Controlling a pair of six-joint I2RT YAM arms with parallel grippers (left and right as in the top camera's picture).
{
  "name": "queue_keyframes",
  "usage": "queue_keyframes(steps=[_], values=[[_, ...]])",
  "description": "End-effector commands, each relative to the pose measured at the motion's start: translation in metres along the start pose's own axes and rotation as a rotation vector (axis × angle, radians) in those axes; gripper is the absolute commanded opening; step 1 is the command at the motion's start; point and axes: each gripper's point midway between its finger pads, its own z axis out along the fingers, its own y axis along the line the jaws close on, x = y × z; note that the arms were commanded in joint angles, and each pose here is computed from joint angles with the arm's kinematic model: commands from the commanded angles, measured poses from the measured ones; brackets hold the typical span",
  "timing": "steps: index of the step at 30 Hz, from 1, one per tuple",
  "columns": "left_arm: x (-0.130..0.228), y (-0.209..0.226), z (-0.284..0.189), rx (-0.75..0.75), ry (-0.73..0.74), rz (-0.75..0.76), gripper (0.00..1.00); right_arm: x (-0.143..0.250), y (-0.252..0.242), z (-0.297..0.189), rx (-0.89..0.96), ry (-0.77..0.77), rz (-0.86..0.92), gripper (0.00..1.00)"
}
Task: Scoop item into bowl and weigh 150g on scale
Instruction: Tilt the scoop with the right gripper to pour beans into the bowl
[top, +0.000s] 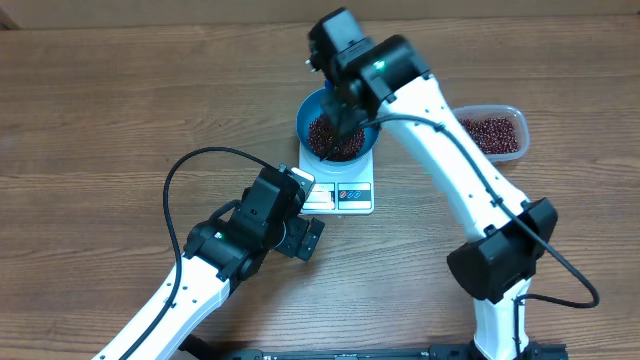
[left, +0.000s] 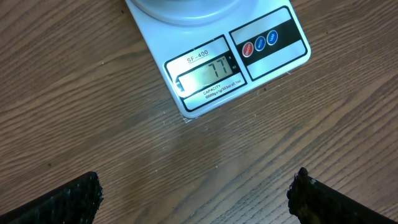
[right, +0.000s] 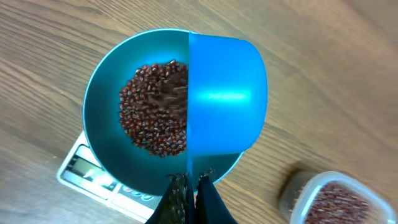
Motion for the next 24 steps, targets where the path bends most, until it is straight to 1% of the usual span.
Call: queue_keyframes(steps=[1,5,8,17,18,24], values=[[-0.009,0.000,-0.004,0.007,-0.021,0.005,1.00,-0.013,-0.017,-0.037,0.193,-0.091,0.018,0.04],[-0.009,0.000,-0.004,0.007,-0.021,0.005,1.00,-0.013,-0.019,-0.045,0.293,-0.102,0.010,0.04],[-0.009,0.000,-0.004,0.007,-0.021,0.005,1.00,-0.013,-0.014,-0.046,0.287,-0.106,0.004,0.04],[-0.009,0.000,-0.004,0.007,-0.021,0.005,1.00,-0.013,0.005,-0.042,0.165,-0.101,0.002,0.04],[-0.009,0.000,-0.004,0.007,-0.021,0.006,0.99,-0.012,0.008,-0.041,0.121,-0.099,0.009,0.04],[-0.009,0.000,-0.004,0.007,-0.021,0.005,1.00,-0.010,-0.005,-0.051,0.037,-0.113,0.060,0.04]])
